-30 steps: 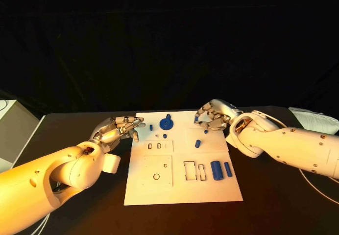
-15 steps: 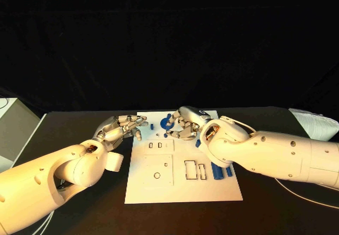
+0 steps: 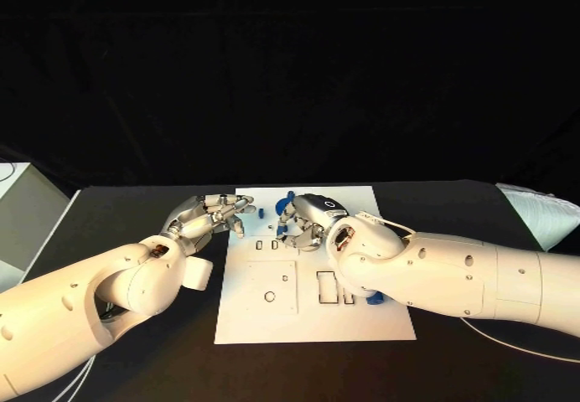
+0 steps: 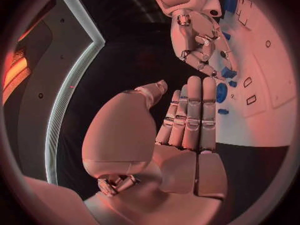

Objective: Assemble the parts on the task board

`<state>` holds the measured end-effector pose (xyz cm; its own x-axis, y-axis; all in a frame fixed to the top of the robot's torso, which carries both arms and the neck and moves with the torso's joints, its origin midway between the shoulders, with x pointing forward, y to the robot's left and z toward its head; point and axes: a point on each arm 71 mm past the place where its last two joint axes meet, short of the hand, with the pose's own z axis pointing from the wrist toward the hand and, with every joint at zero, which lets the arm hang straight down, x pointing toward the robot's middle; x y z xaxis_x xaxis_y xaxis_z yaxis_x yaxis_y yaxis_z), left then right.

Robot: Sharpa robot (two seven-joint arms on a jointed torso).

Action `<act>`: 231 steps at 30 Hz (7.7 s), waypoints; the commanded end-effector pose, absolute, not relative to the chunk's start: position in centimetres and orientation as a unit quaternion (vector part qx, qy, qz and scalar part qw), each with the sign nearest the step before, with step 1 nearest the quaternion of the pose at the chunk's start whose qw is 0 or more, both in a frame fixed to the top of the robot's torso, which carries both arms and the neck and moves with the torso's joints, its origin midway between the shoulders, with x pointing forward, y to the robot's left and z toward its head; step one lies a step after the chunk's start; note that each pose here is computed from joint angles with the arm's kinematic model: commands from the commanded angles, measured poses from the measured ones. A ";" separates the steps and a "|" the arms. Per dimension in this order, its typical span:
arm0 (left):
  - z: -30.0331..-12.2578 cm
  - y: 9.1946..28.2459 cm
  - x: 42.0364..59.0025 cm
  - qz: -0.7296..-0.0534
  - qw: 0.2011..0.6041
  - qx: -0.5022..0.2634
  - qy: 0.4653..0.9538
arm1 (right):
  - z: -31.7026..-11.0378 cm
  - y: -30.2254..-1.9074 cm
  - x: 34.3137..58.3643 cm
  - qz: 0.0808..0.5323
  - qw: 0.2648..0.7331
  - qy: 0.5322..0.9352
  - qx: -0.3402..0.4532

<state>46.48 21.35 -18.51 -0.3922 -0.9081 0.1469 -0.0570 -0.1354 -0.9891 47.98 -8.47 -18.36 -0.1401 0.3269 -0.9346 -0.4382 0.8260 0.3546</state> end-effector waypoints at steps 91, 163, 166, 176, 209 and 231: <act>-18.6 21.2 46.5 -0.623 0.335 -0.423 0.567 | -20.7 -8.0 47.4 0.262 0.672 0.689 -0.067; -18.8 14.0 56.4 -0.174 0.310 -0.072 0.932 | -13.2 -21.1 52.9 0.338 0.643 0.668 0.163; -19.0 13.8 56.5 -0.168 0.308 -0.066 0.934 | -13.2 -21.1 53.0 0.337 0.643 0.668 0.164; -19.3 13.3 56.5 -0.161 0.298 -0.055 0.939 | -13.1 -21.1 53.1 0.335 0.644 0.668 0.166; -19.9 12.3 56.4 -0.167 0.297 -0.060 0.938 | -13.2 -20.6 53.1 0.334 0.639 0.673 0.163; -20.0 12.2 56.3 -0.171 0.289 -0.058 0.940 | -13.3 -20.2 53.2 0.334 0.637 0.676 0.161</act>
<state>56.40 12.46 -19.97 -0.8153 -0.2150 -0.5376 -0.0188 0.9378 -0.3466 53.20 -20.37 -13.27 -0.1263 0.6519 -0.7477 -0.2006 0.7214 0.6629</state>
